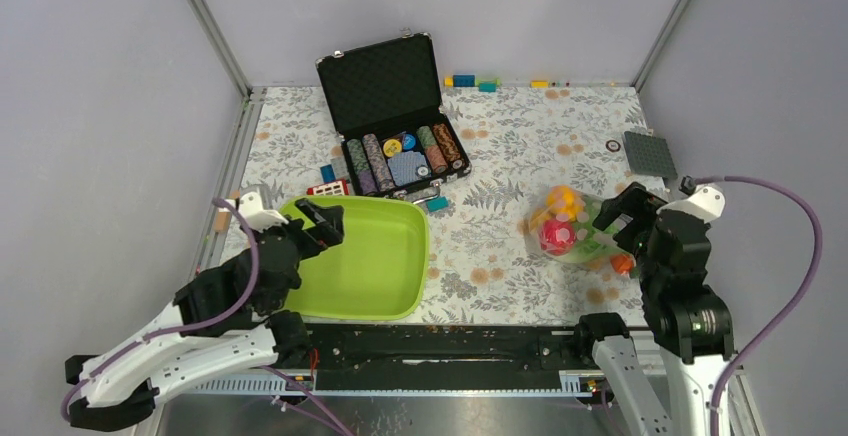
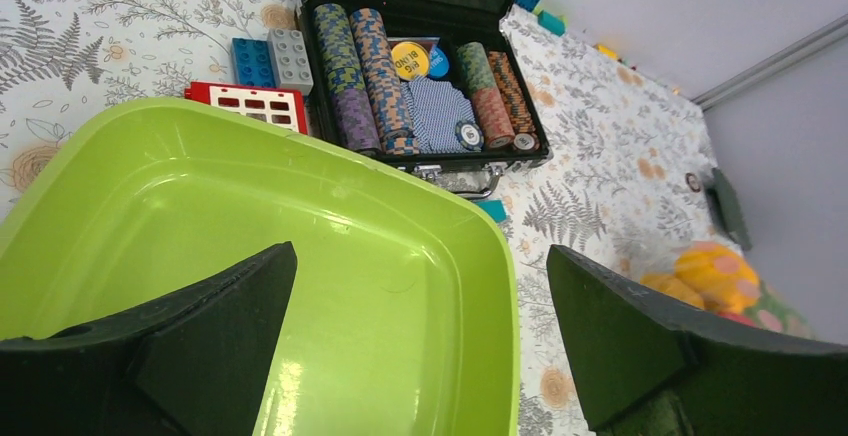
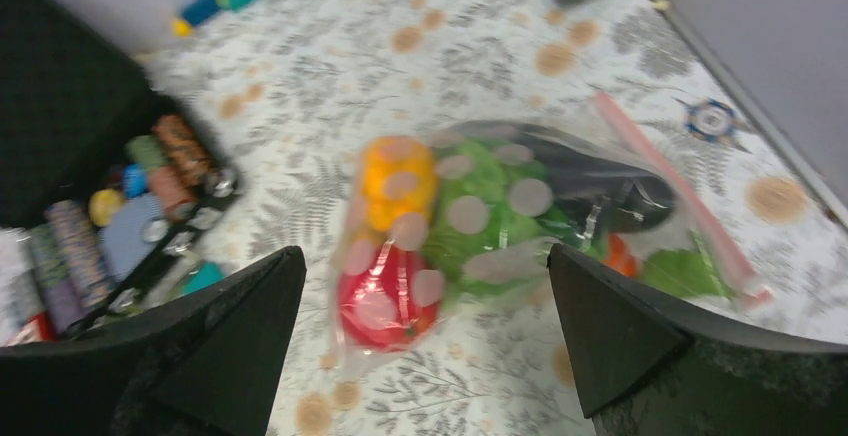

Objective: Place the food in the zip-top bag and seal the zipper
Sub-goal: Reset both arms

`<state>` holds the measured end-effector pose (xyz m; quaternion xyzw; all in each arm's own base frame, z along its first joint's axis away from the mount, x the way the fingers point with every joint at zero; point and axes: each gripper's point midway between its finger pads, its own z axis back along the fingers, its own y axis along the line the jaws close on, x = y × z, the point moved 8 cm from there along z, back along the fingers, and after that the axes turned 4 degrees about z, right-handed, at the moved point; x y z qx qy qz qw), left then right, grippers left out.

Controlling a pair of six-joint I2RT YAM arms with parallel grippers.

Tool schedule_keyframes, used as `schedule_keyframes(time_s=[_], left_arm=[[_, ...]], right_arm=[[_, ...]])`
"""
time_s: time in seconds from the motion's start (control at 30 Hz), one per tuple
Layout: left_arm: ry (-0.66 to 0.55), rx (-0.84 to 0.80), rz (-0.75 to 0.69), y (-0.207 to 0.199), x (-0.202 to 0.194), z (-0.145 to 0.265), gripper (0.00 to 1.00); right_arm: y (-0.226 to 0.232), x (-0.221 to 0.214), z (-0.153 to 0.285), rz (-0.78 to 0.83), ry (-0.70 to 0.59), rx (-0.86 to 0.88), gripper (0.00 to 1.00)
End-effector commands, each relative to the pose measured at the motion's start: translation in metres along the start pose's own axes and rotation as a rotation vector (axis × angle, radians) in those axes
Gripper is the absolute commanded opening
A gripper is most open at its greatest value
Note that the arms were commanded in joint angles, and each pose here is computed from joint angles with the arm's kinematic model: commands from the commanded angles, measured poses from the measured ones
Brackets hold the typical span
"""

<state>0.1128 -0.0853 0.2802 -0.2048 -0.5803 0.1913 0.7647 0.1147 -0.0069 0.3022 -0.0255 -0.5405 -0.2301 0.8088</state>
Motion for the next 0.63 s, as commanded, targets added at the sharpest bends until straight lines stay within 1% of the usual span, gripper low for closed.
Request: schedule_keyframes(time_s=[0.0,0.13,0.23,0.6], left_arm=[[0.003,0.02,0.065,0.007,0.02,0.016,0.99],[-0.013,0.068,0.084,0.016,0.028,0.021,0.99],[-0.018,0.096,0.086,0.022,0.03,0.024,0.99],[-0.005,0.087,0.07,0.023,0.03,0.026,0.99]], right_arm=[[0.024,0.012,0.009,-0.003,-0.077,0.259,1.0],[0.024,0.009,0.004,-0.008,-0.098,0.271,1.0],[0.024,0.007,0.001,-0.009,-0.091,0.262,0.99],[0.024,0.004,-0.002,-0.007,-0.067,0.249,0.98]])
